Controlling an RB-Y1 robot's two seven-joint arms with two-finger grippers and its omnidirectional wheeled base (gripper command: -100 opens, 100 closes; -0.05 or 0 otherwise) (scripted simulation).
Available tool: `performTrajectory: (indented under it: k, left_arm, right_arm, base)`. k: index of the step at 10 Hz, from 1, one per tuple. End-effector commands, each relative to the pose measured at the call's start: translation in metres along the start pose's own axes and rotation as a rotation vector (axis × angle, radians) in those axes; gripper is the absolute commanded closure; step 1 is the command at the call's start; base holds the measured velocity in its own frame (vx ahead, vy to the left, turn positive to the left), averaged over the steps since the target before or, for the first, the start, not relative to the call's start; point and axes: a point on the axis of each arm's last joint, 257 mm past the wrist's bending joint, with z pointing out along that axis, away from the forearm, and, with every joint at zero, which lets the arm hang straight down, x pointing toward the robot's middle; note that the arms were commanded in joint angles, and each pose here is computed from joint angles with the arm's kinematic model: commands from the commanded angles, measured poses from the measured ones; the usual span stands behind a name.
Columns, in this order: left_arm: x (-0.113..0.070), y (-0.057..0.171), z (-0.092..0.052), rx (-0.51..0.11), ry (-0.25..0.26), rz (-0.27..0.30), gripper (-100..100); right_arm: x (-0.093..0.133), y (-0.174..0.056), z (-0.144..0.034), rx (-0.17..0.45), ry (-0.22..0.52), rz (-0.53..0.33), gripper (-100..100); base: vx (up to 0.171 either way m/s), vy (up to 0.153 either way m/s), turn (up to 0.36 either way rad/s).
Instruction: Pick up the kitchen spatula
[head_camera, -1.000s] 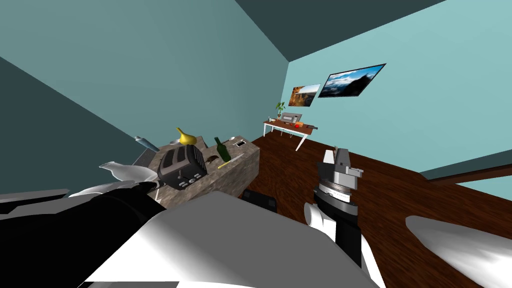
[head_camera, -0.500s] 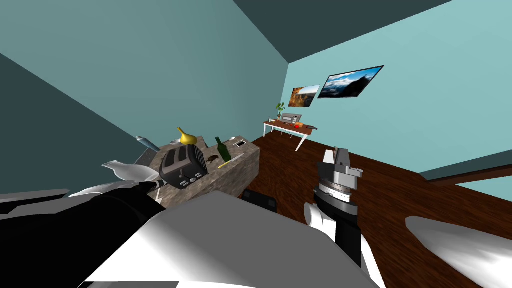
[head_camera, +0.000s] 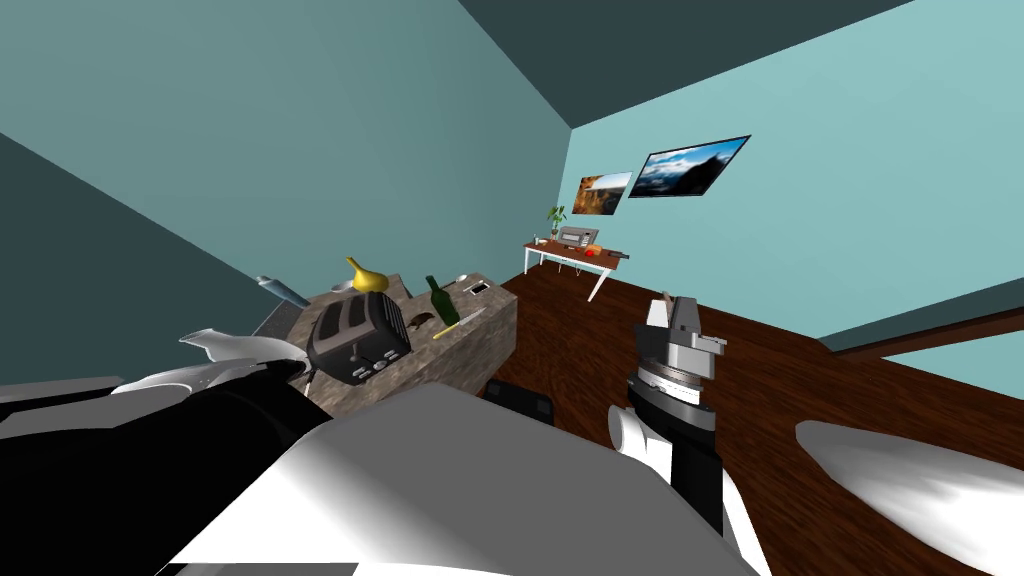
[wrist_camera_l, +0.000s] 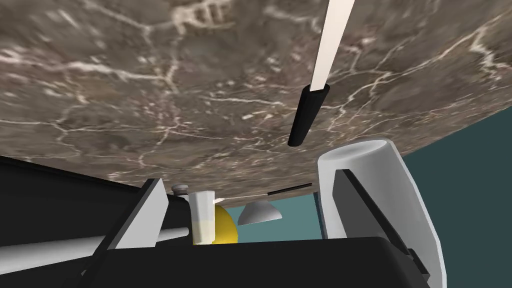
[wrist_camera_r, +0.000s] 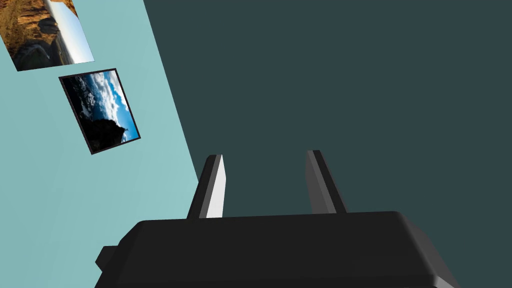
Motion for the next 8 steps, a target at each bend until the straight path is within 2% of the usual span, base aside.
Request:
performTrajectory:
  k: [1, 8]
  left_arm:
    - [-0.004, 0.001, -0.002, 0.018, -0.004, -0.006, -100]
    - [-0.008, 0.011, -0.015, 0.084, 0.018, -0.025, -100]
  right_arm:
    - [0.0, 0.0, 0.0, 0.0, 0.0, 0.0, 0]
    - [0.0, 0.0, 0.0, 0.0, 0.0, 0.0, 0]
  base:
    - [0.016, 0.001, -0.084]
    - [0.012, 0.011, -0.084]
